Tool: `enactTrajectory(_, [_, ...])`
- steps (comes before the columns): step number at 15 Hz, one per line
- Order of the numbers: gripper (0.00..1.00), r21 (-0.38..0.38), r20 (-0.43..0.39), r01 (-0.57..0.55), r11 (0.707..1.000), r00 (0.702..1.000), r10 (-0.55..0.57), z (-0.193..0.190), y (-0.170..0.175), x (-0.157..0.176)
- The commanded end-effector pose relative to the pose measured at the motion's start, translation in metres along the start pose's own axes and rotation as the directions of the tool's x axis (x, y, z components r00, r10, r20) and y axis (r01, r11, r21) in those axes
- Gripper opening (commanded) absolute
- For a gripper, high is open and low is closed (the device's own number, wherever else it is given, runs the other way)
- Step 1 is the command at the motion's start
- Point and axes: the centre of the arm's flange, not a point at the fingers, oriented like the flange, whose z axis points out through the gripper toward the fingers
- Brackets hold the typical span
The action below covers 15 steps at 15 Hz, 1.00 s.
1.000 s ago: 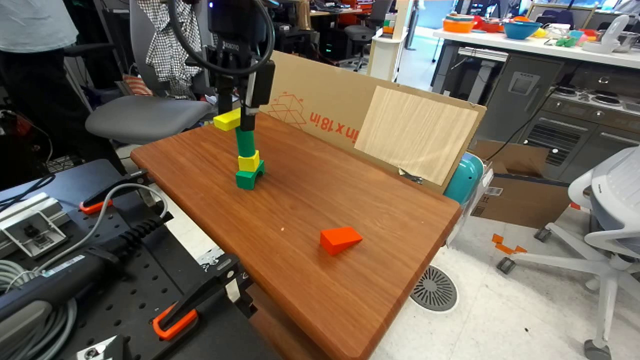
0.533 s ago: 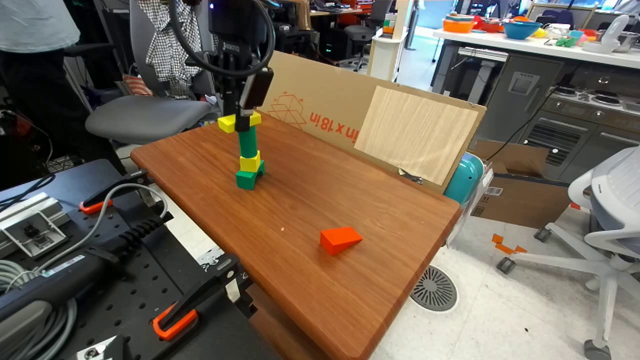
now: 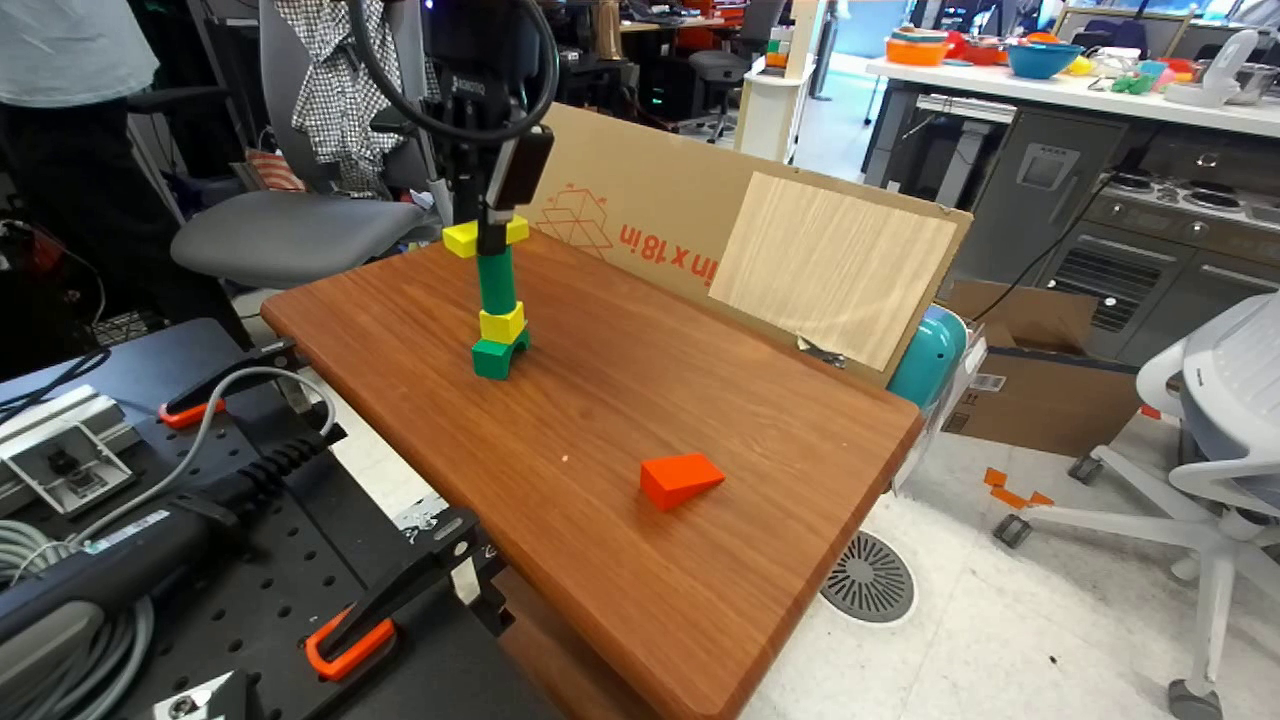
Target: Pick up the yellow object and place it on the table
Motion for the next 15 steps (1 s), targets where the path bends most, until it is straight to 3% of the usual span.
enactTrajectory(1, [0.08,-0.002,-0.031,0.016,1.000,0.999,-0.016,-0.013,0.000,-0.003])
enactTrajectory(7, [0.08,0.030,-0.035,-0.019,0.999,0.999,0.020,-0.011,0.025,-0.014])
enactTrajectory(15, [0.08,0.083,0.057,-0.169,0.982,0.985,0.165,0.040,0.114,-0.025])
